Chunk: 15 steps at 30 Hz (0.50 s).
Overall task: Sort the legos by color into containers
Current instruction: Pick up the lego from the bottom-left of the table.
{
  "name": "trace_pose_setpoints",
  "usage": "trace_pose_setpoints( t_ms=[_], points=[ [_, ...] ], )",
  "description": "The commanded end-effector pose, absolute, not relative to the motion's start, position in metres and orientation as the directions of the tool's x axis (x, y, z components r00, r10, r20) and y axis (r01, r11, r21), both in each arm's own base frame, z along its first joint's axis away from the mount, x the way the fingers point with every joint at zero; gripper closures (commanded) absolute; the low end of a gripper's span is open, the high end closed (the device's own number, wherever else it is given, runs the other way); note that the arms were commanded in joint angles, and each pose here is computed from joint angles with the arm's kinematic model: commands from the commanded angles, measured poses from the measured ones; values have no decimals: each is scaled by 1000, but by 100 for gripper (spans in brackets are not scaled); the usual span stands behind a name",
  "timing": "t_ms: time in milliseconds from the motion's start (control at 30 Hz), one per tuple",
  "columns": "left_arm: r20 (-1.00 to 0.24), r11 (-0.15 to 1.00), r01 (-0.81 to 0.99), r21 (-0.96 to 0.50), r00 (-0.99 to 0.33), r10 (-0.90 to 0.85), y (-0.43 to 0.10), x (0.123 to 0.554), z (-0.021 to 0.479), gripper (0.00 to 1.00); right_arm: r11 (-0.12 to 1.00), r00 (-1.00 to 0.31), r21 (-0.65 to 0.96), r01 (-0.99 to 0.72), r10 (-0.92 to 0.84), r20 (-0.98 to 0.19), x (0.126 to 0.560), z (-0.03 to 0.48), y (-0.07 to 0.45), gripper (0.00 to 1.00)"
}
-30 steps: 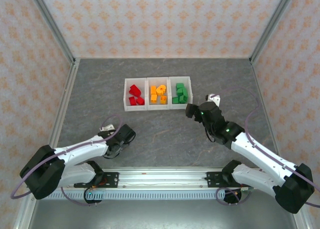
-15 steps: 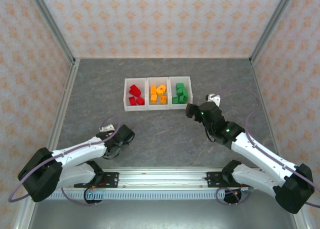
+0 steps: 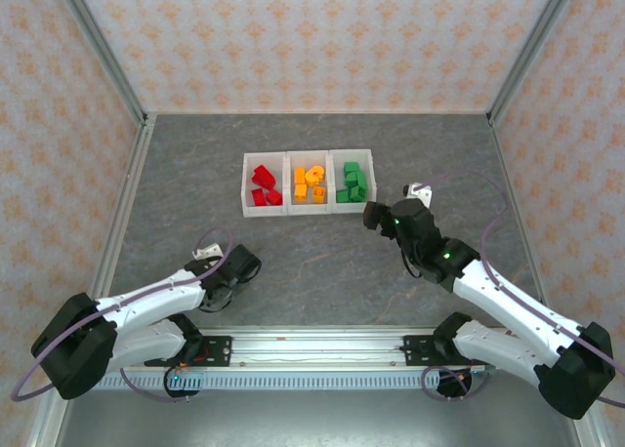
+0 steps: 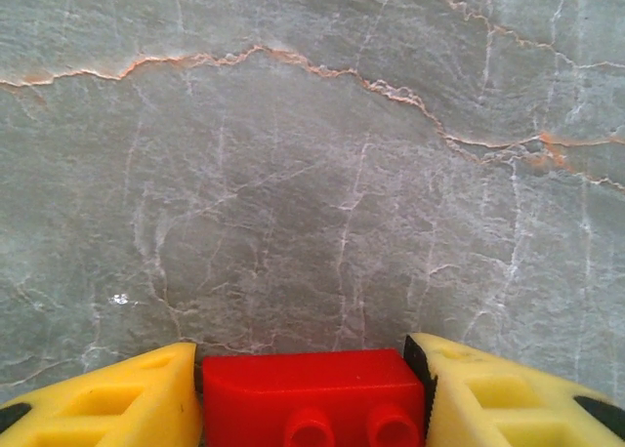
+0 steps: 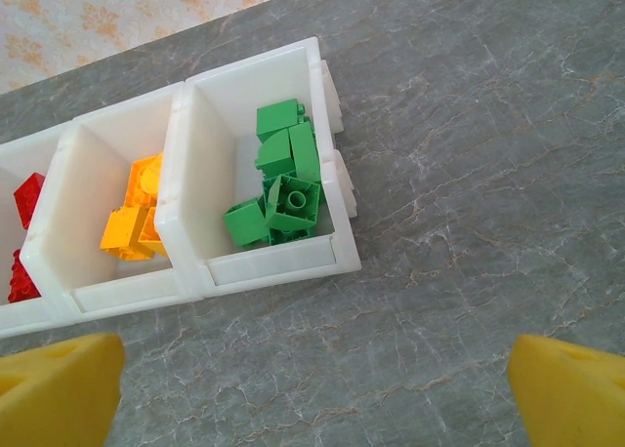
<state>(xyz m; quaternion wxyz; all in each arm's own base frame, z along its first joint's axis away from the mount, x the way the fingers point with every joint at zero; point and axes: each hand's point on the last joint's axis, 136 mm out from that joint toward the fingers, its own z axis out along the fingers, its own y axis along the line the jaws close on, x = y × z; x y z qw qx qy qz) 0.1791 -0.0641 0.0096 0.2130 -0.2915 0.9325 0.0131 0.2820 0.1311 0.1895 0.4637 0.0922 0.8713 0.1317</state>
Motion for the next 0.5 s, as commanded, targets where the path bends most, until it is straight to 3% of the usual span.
trace_pose_setpoints(
  t_ms=[0,467],
  points=[
    [-332,783,-447,-433,-728,-600,-135,222,27,100,948,-543,310,71,298,-785,280,188,122,0],
    [-526,830,-402,-387,-643,-557,-123,258,114,100,949,-531,305,74,296,-794,281,190,121,0]
  ],
)
